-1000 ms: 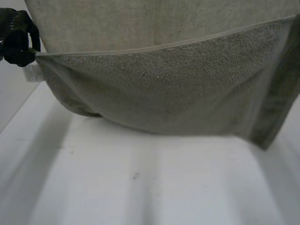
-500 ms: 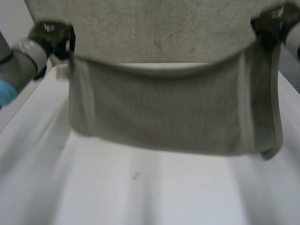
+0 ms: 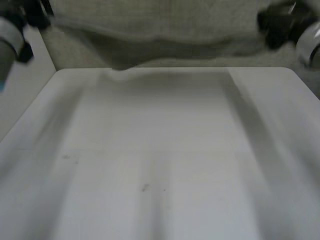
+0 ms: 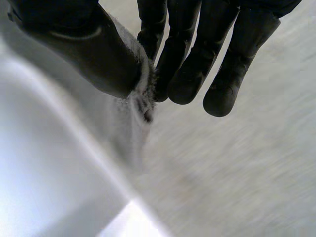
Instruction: Fold the towel.
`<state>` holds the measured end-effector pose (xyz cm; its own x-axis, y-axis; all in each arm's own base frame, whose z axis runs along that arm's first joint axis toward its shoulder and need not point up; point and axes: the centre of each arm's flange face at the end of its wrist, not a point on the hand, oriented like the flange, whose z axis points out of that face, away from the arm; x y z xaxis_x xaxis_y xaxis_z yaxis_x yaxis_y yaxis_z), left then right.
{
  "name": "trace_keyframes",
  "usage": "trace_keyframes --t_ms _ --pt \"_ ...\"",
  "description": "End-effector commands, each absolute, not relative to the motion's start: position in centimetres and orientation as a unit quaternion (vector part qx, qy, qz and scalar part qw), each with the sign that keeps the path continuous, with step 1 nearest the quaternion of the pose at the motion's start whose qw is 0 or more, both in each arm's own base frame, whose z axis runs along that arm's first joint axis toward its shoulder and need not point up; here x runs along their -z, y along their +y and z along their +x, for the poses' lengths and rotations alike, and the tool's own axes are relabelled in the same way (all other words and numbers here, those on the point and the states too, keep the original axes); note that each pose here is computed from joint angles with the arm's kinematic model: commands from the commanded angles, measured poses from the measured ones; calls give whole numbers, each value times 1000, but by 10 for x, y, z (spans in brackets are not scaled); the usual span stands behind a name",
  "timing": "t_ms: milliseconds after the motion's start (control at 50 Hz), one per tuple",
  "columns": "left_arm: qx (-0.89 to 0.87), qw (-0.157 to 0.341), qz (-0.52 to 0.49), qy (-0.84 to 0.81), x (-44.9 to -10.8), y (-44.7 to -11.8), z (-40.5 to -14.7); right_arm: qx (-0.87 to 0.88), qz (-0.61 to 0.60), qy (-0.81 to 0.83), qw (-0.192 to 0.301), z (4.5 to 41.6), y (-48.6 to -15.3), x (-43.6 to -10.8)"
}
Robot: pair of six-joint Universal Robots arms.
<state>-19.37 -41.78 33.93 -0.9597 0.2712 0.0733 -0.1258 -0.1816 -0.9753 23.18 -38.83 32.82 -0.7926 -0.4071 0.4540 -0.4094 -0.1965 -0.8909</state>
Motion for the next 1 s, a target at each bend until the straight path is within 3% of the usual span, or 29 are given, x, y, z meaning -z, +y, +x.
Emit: trace_keyframes --t_ms 20,40,80,160,280,440,500,580,640,760,880,1000 --pt "-675 137 -90 -720 -231 -395 -192 -607 401 -687 -11 234 -373 -223" --pt "-662 129 -102 -731 -210 -387 -192 -606 401 -687 -11 234 -373 -223" --pt "-649 116 -118 -743 -190 -378 -191 -584 414 -698 -8 232 -367 -187" --pt "-609 81 -189 -766 -145 -347 -191 -568 416 -711 -4 224 -362 -166" --pt "-587 49 -240 -772 -135 -323 -183 -557 398 -729 7 203 -351 -173" --pt "-599 6 -237 -765 -172 -295 -158 -558 380 -737 28 176 -315 -220" --pt "-606 -7 -218 -765 -219 -270 -145 -550 371 -747 43 161 -300 -243" --pt "-613 3 -223 -758 -249 -248 -143 -555 366 -743 74 142 -273 -285" --pt "-622 23 -233 -748 -267 -233 -142 -559 371 -737 81 140 -267 -294" --pt "-625 44 -236 -743 -266 -240 -137 -571 390 -718 80 140 -267 -298" --pt "-591 59 -231 -770 -238 -265 -134 -536 392 -746 53 140 -295 -259" --pt "-552 79 -244 -794 -208 -293 -150 -533 400 -745 43 152 -321 -235"
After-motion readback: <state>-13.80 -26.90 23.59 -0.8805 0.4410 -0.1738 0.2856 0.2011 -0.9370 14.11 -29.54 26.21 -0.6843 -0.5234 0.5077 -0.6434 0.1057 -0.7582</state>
